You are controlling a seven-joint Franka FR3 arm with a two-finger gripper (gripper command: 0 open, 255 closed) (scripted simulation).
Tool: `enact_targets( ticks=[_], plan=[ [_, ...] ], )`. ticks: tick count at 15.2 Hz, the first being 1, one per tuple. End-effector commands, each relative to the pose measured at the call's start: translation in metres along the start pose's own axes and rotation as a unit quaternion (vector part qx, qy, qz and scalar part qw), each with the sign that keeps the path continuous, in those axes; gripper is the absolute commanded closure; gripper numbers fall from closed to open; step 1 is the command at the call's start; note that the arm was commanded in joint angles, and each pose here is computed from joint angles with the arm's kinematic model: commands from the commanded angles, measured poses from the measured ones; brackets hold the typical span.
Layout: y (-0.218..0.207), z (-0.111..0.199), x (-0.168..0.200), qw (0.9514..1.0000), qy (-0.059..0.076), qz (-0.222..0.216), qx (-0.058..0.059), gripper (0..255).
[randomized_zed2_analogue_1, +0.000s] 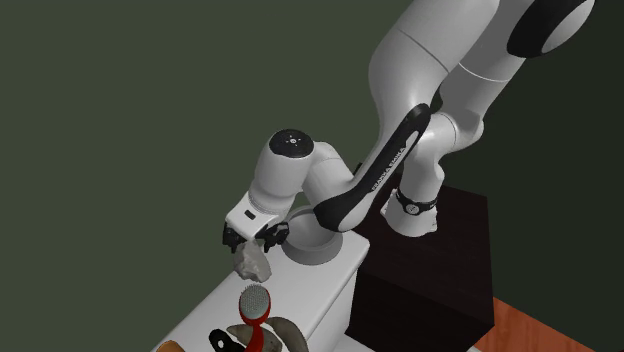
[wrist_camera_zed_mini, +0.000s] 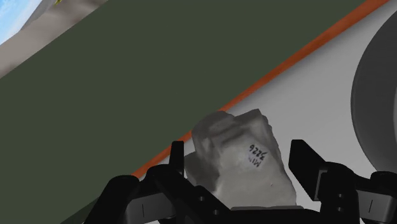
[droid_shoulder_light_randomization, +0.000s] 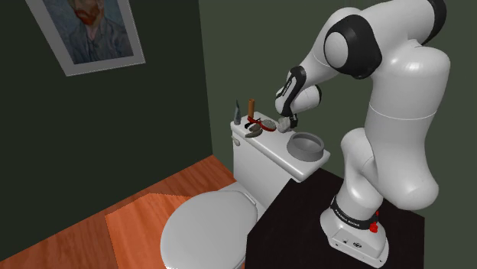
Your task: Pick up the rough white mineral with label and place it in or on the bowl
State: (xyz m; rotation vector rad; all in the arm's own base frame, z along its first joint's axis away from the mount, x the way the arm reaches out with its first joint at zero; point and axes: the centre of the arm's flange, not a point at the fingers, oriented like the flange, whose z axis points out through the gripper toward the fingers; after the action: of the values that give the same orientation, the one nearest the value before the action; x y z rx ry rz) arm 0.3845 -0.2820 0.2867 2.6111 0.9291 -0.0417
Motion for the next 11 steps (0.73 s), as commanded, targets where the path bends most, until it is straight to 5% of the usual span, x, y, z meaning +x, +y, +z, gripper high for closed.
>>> enact_targets(
  ticks=[1, 11],
  plan=[
    [0.0, 0.0, 0.001, 1.0, 0.0, -0.001, 0.0, 255],
    [0.017, -0.049, -0.007, 1.0, 0.0, -0.001, 0.0, 255]
  ],
)
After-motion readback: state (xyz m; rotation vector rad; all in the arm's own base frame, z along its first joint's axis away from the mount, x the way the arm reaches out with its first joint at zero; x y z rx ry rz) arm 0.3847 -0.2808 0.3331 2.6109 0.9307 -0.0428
